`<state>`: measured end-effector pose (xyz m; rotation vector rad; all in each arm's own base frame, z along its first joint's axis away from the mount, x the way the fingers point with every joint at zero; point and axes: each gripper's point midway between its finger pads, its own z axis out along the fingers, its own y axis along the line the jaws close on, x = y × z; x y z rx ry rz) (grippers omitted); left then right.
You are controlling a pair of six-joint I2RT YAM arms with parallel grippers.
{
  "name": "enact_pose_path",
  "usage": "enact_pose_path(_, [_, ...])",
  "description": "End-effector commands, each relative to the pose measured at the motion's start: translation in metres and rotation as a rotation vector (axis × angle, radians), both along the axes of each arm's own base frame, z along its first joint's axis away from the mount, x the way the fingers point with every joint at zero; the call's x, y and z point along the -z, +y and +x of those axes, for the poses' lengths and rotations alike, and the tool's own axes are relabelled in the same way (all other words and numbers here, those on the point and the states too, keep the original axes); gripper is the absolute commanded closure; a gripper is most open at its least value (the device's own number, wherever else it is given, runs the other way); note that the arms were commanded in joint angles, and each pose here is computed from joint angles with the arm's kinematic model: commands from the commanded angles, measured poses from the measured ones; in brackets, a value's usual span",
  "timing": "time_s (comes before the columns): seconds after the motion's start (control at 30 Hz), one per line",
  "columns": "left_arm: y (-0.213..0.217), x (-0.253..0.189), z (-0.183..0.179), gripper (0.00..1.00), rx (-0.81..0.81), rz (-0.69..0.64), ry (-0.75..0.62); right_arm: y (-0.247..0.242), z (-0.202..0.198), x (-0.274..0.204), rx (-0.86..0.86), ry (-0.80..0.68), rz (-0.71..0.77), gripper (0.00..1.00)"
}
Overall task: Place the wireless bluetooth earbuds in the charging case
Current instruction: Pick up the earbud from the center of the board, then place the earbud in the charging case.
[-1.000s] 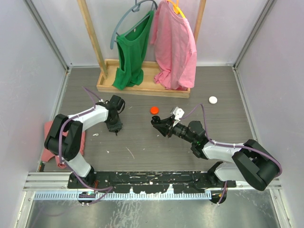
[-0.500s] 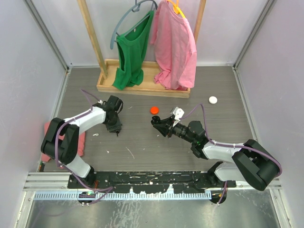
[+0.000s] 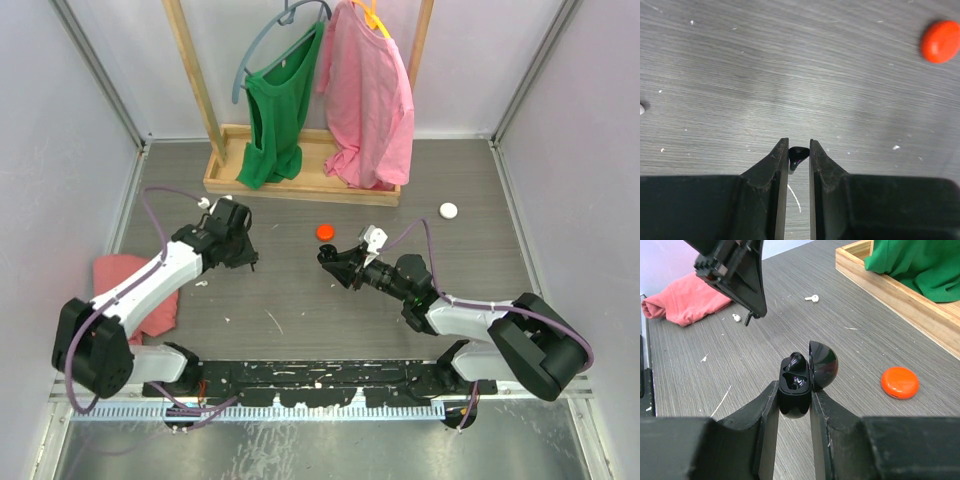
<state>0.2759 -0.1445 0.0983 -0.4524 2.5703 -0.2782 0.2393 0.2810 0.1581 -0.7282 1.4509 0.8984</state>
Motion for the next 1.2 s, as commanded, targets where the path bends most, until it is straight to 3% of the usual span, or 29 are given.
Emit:
enact_pose_path(0.0, [-0.011,-0.045,0.009,0.96,-0.005,-0.056,-0.179,0.005,0.0,-0.025,-0.021,-0.066,0.065,0.88])
enact_pose_path(0.67, [-0.096,-0.149,-0.01,0.98,0.124,-0.298,-0.524,0.007,-0.007,-0.031,-0.053,-0.074,0.095,0.88])
enact_pose_path(1.17, [-0.153,-0.189,-0.021,0.97,0.251,-0.39,-0.741,0.008,-0.009,-0.032,-0.065,-0.071,0.108,0.88])
